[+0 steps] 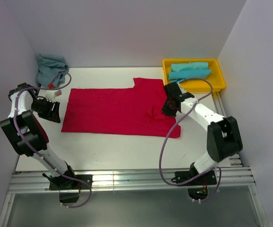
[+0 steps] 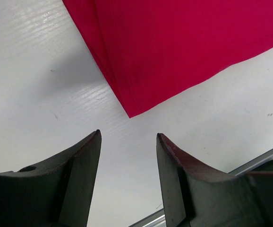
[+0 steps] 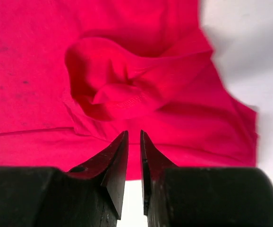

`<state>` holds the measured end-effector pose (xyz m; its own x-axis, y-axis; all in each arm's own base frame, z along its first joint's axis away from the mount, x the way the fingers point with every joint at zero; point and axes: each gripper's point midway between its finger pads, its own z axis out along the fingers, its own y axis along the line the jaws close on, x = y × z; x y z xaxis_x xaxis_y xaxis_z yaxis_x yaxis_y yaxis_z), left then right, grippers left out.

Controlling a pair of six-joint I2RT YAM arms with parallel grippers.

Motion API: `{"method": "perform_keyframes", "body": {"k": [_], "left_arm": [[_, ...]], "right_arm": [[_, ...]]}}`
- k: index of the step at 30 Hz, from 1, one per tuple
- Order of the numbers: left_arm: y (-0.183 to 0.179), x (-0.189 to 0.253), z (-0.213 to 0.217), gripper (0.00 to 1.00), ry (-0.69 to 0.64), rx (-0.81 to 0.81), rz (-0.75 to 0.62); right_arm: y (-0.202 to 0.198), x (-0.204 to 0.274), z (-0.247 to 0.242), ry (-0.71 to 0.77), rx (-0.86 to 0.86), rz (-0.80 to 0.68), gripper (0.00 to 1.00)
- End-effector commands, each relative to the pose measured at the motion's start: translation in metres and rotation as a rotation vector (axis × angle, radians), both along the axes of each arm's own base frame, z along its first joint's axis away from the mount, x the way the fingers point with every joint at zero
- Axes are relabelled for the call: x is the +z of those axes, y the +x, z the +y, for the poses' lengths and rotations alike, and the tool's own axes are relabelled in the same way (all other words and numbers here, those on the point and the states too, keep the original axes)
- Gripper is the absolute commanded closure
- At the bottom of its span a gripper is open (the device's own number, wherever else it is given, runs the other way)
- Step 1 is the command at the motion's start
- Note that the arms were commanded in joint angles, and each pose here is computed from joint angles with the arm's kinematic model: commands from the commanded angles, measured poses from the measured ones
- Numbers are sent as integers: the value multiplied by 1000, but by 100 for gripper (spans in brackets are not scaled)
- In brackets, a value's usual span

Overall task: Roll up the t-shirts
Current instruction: Fold the tshirt

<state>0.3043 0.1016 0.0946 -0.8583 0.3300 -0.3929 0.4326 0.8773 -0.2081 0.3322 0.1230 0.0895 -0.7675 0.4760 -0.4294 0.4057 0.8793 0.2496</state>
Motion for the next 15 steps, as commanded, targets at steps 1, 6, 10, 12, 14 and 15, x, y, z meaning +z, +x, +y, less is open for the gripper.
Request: {"method": "perform_keyframes", "body": {"k": [1,6,10,12,14,15], "left_arm": [[5,11,-4,44,-29,4,-28],[4,9,-5,45,-28,3,-24],[3,7,-5,45,-26,4,-25],[3,7,-5,45,-29,3,-22],[3,7,-5,45,-26,5,-23],[3,7,-4,45,-24,5,-24]], "right_arm": [[15,6,20,21,54,-23,76],[12,-14,37,15,87,23,58],[11,-25,45,25,92,33,56],[13,-30,48,27,90,43,56],[15,-33,51,27,91,45,56],[17,-32,54,29,92,38,56]]}}
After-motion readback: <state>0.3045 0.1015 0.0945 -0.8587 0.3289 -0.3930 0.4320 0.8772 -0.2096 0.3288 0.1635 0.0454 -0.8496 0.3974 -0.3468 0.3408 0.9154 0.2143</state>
